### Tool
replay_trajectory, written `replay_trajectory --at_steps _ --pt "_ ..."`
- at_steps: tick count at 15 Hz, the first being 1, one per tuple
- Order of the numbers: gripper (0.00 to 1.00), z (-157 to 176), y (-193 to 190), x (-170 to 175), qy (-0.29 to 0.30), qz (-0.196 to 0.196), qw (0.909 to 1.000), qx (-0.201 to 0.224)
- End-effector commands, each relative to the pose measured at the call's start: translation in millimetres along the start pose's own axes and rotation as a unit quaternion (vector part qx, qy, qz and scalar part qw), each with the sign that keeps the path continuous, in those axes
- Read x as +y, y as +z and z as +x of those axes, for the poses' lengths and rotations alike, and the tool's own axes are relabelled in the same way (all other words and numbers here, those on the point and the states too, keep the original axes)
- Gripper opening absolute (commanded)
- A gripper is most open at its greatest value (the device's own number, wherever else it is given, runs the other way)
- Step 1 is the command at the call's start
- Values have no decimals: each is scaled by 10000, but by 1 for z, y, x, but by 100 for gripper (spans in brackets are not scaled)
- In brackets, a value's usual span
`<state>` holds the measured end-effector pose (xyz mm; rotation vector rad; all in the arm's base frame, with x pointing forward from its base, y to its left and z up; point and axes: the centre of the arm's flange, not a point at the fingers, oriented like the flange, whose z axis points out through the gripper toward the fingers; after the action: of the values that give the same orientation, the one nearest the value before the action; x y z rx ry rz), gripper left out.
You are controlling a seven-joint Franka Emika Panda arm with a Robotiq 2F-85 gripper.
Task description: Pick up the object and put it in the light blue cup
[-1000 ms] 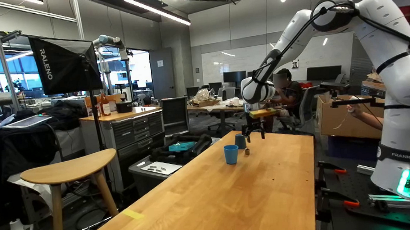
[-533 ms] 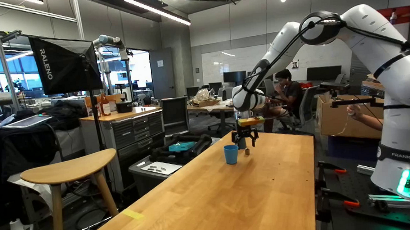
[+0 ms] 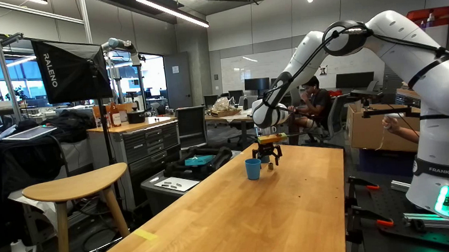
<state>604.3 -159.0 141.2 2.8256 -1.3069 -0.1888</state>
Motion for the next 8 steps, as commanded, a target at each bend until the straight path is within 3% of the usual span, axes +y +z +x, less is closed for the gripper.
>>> replay_trajectory --at_steps 1,5,8 --pt "100 10 6 -10 220 -26 9996 176" --pt "100 8 6 -11 367 -11 9989 295" --pt "100 1 4 -4 261 -9 9996 121"
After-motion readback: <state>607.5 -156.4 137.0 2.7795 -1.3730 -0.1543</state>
